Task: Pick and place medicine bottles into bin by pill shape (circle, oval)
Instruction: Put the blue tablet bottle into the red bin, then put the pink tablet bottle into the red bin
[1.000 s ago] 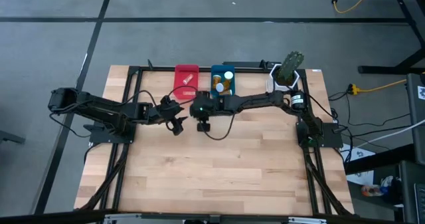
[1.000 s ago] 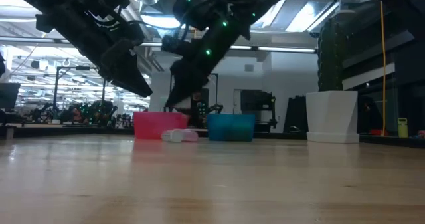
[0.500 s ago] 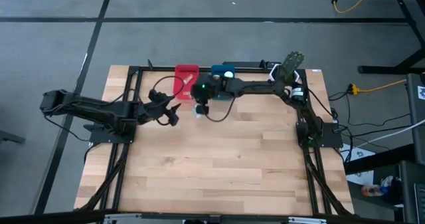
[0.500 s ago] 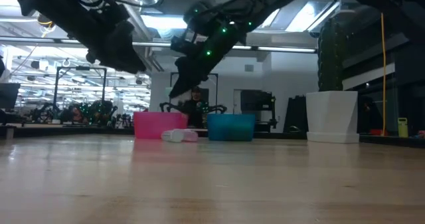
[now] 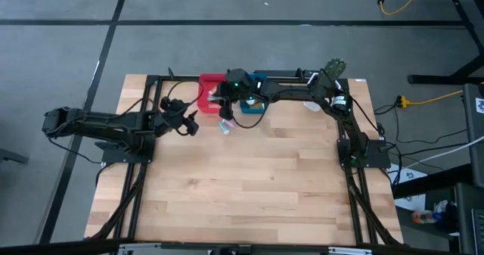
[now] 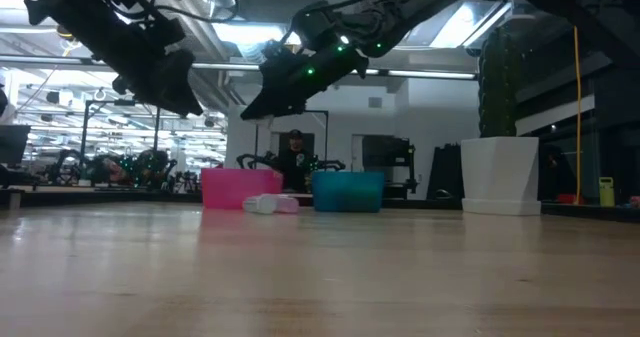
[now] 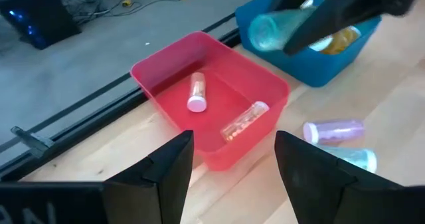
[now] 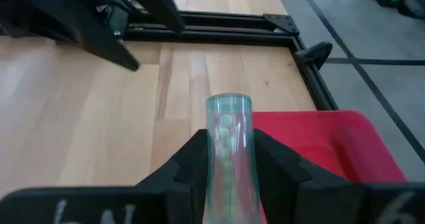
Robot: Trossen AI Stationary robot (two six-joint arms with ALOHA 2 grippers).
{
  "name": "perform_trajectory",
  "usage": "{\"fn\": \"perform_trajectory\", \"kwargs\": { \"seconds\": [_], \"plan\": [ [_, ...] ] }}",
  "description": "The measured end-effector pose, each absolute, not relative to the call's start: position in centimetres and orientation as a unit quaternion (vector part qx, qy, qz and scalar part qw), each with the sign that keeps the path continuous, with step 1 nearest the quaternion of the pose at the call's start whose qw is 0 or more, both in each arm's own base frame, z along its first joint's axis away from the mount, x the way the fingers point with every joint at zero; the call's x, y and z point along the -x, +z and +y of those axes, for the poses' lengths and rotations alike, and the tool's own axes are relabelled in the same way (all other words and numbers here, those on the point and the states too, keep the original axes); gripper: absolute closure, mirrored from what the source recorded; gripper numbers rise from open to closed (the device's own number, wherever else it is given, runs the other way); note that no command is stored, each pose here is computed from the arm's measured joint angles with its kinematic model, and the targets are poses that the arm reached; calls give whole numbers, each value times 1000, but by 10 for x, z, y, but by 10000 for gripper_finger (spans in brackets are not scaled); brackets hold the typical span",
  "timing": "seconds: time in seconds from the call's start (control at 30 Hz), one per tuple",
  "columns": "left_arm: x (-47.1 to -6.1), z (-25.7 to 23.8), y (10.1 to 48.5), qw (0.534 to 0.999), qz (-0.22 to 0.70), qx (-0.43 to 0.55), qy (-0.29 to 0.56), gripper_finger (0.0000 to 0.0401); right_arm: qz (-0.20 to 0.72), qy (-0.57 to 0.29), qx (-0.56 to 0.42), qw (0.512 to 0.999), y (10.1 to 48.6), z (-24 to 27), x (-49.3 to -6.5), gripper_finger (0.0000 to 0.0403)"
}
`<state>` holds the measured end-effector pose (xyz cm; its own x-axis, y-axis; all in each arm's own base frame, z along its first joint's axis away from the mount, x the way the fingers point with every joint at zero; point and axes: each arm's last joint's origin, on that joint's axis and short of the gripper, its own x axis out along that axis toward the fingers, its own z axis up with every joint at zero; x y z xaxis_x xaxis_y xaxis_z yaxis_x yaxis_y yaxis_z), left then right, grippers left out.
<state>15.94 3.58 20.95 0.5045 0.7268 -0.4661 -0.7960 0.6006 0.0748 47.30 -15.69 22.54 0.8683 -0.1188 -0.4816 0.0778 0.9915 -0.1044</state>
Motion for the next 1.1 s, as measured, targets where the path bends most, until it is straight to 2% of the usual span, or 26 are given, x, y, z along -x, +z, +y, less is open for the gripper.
{"fn": "perform_trajectory", "kwargs": {
  "seconds": [0.27, 0.67, 1.1],
  "plan": [
    [-159, 39, 210, 861, 224, 84, 450, 195, 195, -80, 55, 976, 227, -162, -482, 299],
    [-160, 37, 209, 865, 228, 96, 436, 195, 234, -94, 46, 967, 197, -177, -481, 297],
    [-160, 37, 209, 866, 228, 97, 435, 195, 211, -92, 54, 972, 202, -177, -483, 218]
  ]
}}
